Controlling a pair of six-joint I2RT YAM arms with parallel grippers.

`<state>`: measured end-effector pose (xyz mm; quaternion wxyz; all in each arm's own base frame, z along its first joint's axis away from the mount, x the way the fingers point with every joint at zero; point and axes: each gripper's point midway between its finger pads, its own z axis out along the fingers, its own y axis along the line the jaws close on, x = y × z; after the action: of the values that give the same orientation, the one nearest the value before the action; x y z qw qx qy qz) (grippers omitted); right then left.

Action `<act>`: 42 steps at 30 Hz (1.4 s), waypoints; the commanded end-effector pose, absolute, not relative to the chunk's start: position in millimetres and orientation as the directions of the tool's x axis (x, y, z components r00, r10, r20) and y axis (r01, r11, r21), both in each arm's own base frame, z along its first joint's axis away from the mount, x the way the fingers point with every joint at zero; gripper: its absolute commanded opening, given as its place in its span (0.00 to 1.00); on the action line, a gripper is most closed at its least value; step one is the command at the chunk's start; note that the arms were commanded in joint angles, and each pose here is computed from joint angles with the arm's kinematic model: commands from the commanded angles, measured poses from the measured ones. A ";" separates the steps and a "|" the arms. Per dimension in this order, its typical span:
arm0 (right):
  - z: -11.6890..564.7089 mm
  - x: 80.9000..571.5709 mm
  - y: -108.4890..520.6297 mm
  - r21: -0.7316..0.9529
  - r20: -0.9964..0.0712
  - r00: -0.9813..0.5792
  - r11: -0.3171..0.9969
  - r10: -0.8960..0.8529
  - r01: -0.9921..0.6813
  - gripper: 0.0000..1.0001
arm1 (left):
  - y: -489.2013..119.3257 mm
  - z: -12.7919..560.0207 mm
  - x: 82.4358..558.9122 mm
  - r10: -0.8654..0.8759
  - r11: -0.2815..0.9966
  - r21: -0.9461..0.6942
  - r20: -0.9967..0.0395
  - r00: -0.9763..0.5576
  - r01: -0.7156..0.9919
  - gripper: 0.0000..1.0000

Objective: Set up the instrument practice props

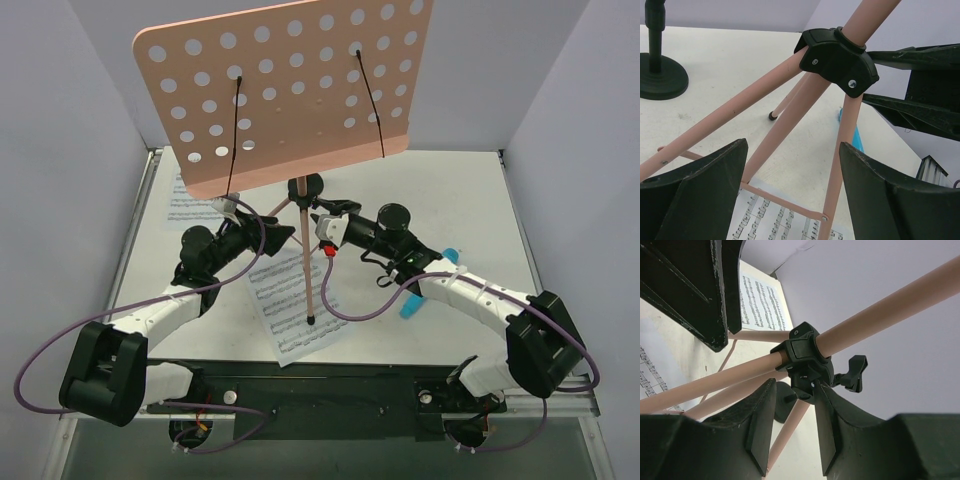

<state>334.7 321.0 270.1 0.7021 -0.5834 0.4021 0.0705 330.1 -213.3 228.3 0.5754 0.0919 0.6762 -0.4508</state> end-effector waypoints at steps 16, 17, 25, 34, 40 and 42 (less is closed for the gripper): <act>298.2 345.3 324.0 -0.716 -0.692 0.647 0.419 -0.320 -0.558 0.00 | -214.9 251.0 332.5 -0.416 0.550 -0.474 -0.869 -0.266 0.688 0.84; 297.9 344.1 322.8 -0.671 -0.733 0.615 0.453 -0.289 -0.587 0.00 | -214.9 250.2 333.1 -0.416 0.551 -0.475 -0.869 -0.267 0.686 0.84; 286.3 334.6 324.3 -0.394 -0.908 0.404 0.551 -0.110 -0.736 0.00 | -216.5 248.5 333.5 -0.419 0.542 -0.484 -0.864 -0.278 0.687 0.84; 286.5 340.3 321.1 0.068 -0.989 0.035 0.654 0.144 -0.754 0.00 | -216.2 249.1 332.8 -0.423 0.541 -0.487 -0.862 -0.278 0.686 0.84; 294.1 339.6 314.6 0.404 -0.903 -0.180 0.631 0.389 -0.662 0.00 | -217.6 247.8 333.9 -0.421 0.536 -0.491 -0.861 -0.287 0.687 0.84; 290.7 340.4 314.2 0.526 -0.843 -0.276 0.604 0.461 -0.598 0.00 | -217.8 247.4 334.5 -0.421 0.536 -0.493 -0.860 -0.289 0.685 0.84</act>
<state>343.3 318.1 267.8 0.6486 -0.2094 0.6451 0.3455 330.4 -216.0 225.4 0.5665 0.0883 0.6769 -0.4616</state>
